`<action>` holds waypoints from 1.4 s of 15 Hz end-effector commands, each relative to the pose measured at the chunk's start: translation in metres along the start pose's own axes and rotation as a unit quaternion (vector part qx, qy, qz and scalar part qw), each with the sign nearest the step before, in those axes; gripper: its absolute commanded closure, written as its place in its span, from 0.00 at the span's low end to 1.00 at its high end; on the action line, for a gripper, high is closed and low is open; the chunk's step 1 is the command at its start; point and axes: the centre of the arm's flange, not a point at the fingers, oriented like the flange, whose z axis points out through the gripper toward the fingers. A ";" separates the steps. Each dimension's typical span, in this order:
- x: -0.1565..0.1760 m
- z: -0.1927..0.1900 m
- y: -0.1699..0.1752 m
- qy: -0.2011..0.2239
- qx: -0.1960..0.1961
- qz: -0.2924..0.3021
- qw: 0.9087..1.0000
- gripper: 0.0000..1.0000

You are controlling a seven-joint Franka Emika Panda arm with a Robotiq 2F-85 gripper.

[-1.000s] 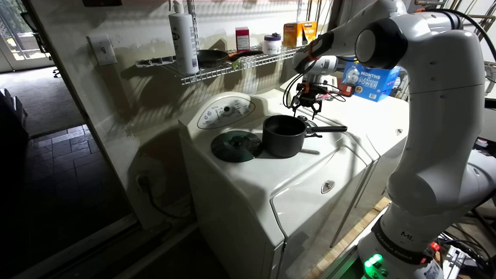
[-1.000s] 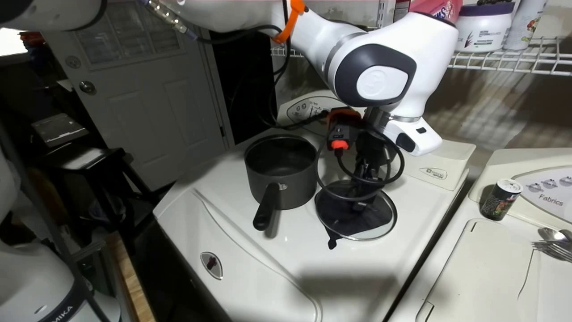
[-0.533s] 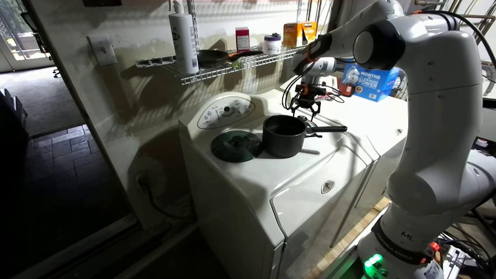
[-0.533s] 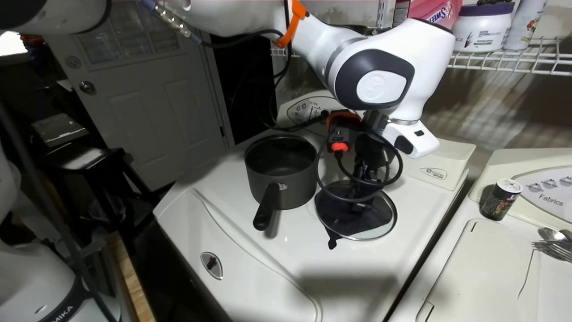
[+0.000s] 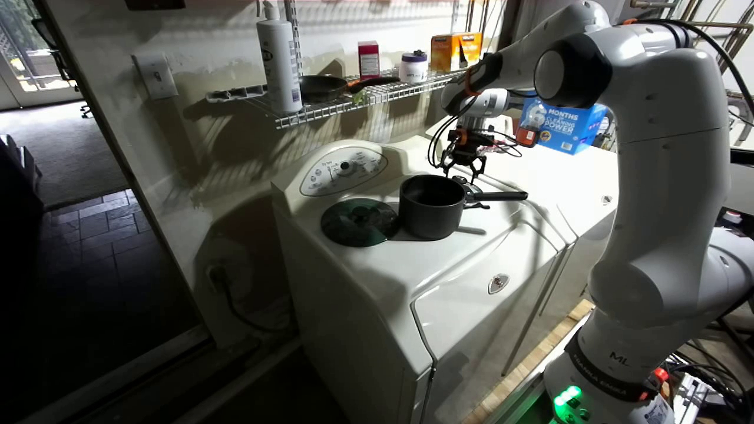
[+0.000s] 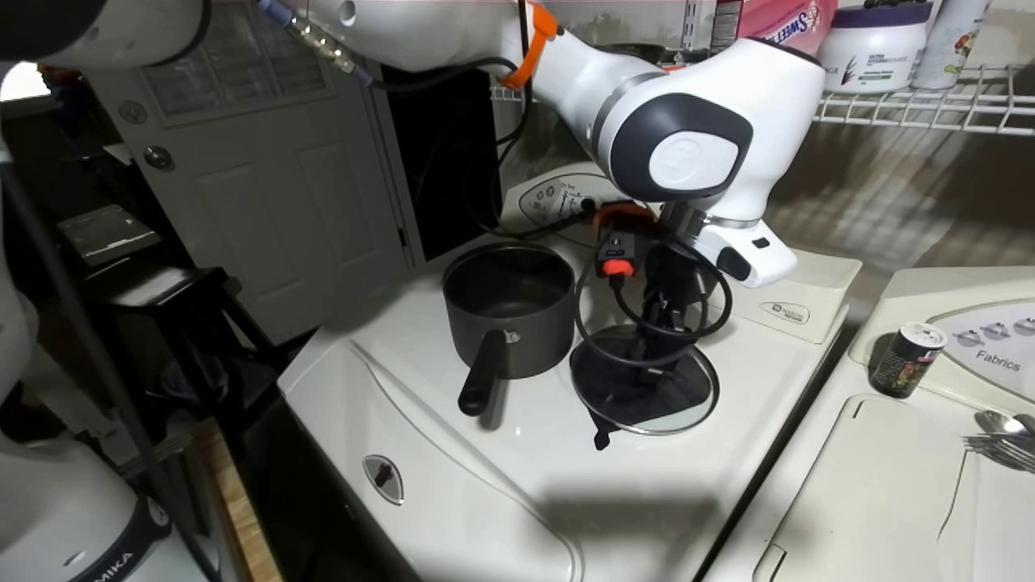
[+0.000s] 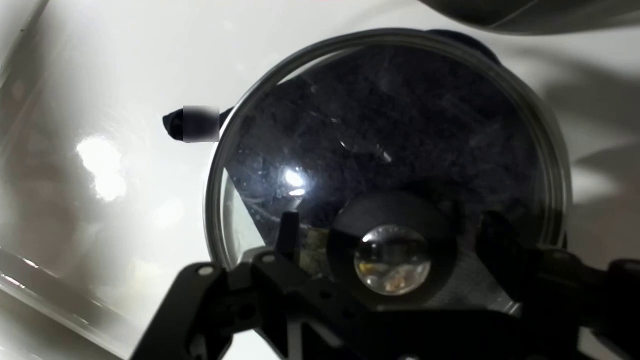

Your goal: Close the pot

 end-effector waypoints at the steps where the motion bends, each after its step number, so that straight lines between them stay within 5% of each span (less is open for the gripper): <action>1: 0.009 0.001 -0.007 0.003 0.011 -0.003 1.000 0.41; 5: 0.009 0.000 -0.007 0.005 0.011 -0.003 1.000 0.66; 13: -0.015 -0.036 -0.007 0.019 0.003 -0.015 1.000 0.66; 21: -0.060 -0.122 -0.021 0.113 -0.005 -0.061 0.992 0.66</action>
